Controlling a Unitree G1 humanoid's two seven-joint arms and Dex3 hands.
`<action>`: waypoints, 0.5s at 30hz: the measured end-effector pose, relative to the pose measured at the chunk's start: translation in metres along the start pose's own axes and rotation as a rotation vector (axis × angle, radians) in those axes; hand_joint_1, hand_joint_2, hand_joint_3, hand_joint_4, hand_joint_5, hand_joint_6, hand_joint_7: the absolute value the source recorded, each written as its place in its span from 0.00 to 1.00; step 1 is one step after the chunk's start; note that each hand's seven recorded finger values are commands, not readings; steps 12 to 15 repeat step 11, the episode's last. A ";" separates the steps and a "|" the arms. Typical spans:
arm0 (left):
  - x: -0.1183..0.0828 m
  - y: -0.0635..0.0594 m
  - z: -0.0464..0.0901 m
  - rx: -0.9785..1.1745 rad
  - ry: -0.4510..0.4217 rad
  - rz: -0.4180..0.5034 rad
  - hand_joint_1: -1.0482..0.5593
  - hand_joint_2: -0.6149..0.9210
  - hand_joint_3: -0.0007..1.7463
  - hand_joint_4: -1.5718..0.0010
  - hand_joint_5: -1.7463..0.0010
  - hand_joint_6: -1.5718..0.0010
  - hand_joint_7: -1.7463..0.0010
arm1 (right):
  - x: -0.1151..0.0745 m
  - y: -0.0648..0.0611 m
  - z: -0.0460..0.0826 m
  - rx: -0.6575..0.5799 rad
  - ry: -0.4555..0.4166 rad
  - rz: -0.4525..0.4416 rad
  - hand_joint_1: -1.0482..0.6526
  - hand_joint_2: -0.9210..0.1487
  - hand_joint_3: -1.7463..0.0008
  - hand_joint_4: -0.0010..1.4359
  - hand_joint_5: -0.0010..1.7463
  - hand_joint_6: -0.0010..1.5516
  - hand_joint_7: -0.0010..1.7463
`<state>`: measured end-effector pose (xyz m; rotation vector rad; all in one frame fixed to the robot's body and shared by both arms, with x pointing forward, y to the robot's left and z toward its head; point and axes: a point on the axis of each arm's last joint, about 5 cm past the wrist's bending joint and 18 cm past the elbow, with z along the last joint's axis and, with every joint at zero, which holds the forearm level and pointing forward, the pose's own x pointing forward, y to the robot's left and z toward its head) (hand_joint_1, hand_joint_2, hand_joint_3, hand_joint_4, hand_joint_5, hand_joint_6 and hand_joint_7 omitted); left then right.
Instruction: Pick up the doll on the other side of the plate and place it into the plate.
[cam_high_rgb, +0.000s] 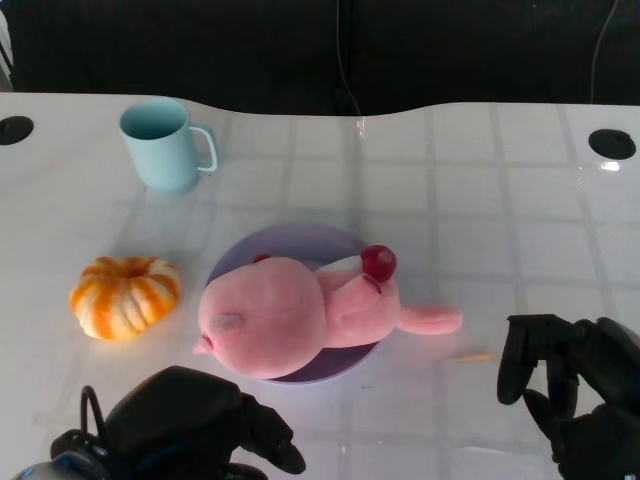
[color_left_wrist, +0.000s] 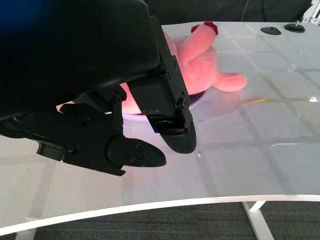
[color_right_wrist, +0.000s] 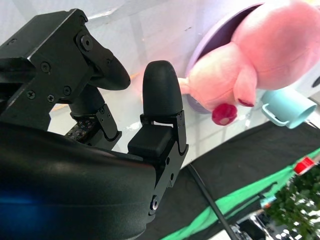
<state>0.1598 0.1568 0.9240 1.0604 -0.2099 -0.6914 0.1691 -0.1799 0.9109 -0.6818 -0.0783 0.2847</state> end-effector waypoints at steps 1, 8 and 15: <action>0.000 0.000 0.000 0.000 0.000 0.000 0.51 1.00 0.13 0.49 0.32 0.30 1.00 | 0.000 0.000 0.000 0.002 0.003 0.004 0.64 0.55 0.23 0.58 1.00 0.50 0.85; 0.000 0.000 0.000 0.000 -0.003 0.000 0.51 1.00 0.12 0.49 0.30 0.29 1.00 | 0.001 0.000 0.000 0.006 0.014 0.017 0.64 0.54 0.24 0.57 1.00 0.50 0.84; 0.000 0.000 0.000 0.000 -0.004 -0.001 0.51 1.00 0.13 0.50 0.31 0.30 1.00 | 0.002 -0.001 0.001 0.005 0.011 0.019 0.65 0.53 0.24 0.57 1.00 0.51 0.83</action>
